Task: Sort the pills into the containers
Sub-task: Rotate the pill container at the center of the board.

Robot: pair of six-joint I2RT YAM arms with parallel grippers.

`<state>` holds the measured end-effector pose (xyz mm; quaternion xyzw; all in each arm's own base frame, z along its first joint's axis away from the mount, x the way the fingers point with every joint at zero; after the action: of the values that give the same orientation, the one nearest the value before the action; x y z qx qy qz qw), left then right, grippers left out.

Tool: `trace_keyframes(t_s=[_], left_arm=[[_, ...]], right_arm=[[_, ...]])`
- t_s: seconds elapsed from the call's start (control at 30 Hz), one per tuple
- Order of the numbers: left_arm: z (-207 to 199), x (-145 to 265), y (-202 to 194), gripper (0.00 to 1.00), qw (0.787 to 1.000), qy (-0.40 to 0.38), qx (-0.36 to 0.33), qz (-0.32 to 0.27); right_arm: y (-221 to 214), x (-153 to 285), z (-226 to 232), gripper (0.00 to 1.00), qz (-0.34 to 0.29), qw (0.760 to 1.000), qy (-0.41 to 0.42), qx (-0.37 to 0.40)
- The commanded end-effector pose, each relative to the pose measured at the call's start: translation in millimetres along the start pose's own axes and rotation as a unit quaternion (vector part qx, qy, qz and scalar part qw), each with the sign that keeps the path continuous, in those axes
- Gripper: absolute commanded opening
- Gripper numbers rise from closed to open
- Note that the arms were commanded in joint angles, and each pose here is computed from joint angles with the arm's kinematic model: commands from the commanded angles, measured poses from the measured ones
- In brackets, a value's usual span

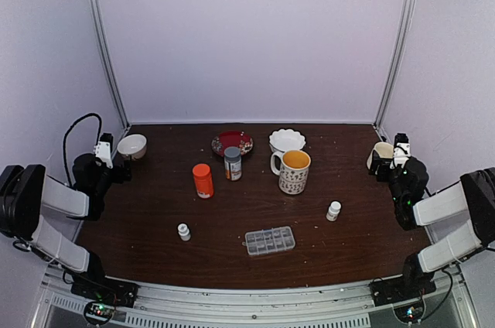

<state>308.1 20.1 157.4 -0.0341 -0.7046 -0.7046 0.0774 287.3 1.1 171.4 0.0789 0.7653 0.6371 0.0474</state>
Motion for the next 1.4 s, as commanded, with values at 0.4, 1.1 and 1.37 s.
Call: trace_keyframes(t_s=[0.4, 1.1, 1.37], left_arm=[[6, 5, 13, 0.98, 0.999, 0.023, 0.005, -0.045], [-13, 121, 107, 0.98, 0.934, 0.013, 0.358, -0.016], [-82, 118, 100, 0.97, 0.911, -0.273, 0.292, 0.102]], right_arm=[[12, 1, -6, 1.0, -0.028, 0.999, -0.026, -0.018], [120, 92, -17, 1.0, 0.0, 0.947, 0.144, -0.288], [87, 103, 38, 0.96, 0.17, 0.89, 0.332, -0.263]])
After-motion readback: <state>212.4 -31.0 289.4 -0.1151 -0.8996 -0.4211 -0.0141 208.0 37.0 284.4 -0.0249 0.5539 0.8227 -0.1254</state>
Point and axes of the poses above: each gripper's point midway between its finger pads, its own x axis back along the fingers, its own z axis along the line the jaws close on, y = z × x, the point moved 8 cm from there along x, back along the fingers, and after that the axes turned 9 degrees about x, right-handed, at the moved point
